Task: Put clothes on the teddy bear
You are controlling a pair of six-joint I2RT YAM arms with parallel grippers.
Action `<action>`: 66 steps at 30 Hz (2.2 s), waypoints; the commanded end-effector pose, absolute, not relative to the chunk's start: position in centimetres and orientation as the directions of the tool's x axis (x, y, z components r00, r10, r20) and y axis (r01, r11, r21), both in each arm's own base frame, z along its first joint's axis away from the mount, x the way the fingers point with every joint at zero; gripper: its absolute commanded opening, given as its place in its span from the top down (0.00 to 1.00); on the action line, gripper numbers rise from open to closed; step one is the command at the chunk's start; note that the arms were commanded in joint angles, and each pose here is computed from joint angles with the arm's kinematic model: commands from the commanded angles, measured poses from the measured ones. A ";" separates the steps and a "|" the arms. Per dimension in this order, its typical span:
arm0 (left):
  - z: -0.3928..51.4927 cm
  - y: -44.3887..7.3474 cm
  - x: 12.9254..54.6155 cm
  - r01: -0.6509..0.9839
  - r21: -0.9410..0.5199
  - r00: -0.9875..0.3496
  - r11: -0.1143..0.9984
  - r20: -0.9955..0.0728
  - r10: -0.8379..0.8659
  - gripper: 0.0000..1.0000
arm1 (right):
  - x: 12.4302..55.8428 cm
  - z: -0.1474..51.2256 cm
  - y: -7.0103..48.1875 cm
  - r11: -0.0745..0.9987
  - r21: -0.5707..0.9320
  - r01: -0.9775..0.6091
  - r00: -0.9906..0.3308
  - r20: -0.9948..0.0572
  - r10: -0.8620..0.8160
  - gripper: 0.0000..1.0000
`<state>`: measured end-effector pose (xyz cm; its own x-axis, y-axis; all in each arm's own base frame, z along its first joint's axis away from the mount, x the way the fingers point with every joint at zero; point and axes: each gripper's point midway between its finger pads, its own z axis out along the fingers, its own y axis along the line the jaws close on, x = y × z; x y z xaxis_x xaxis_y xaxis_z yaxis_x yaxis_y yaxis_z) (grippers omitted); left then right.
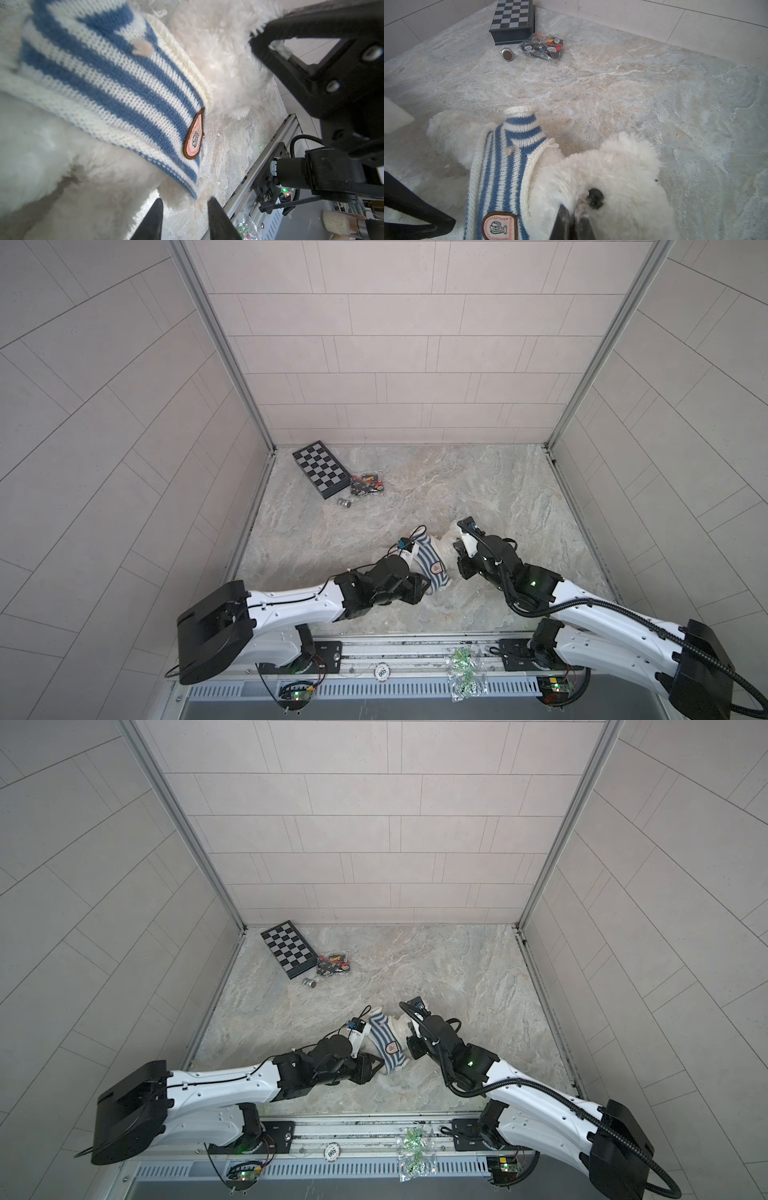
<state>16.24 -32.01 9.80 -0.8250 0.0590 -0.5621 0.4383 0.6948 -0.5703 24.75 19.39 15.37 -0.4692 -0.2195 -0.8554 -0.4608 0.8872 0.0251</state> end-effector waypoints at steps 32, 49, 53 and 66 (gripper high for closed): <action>9.6 -34.7 20.1 0.370 -0.595 -0.829 0.713 -0.559 -0.036 0.76 | 24.7 16.8 18.7 0.906 0.043 -0.422 -0.434 -0.887 -0.160 1.00; 8.3 -26.8 20.5 0.282 -0.552 -0.817 0.785 -0.566 -0.104 1.00 | 24.1 16.1 15.9 0.924 -0.060 -0.378 -0.432 -0.871 -0.233 1.00; 7.9 -24.8 20.5 0.258 -0.549 -0.821 0.795 -0.559 -0.120 1.00 | 24.0 16.1 15.3 0.921 -0.096 -0.377 -0.424 -0.866 -0.264 1.00; 9.7 -22.6 21.1 0.277 -0.567 -0.797 0.776 -0.586 -0.144 1.00 | 23.8 16.4 16.4 0.891 -0.103 -0.442 -0.407 -0.862 -0.301 1.00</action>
<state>21.06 -23.81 11.92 -0.7787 -0.1806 -0.6008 0.3123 0.7189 -0.6210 23.06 17.45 16.12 -0.4114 -0.2890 -0.8644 -0.4880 0.8708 -0.0589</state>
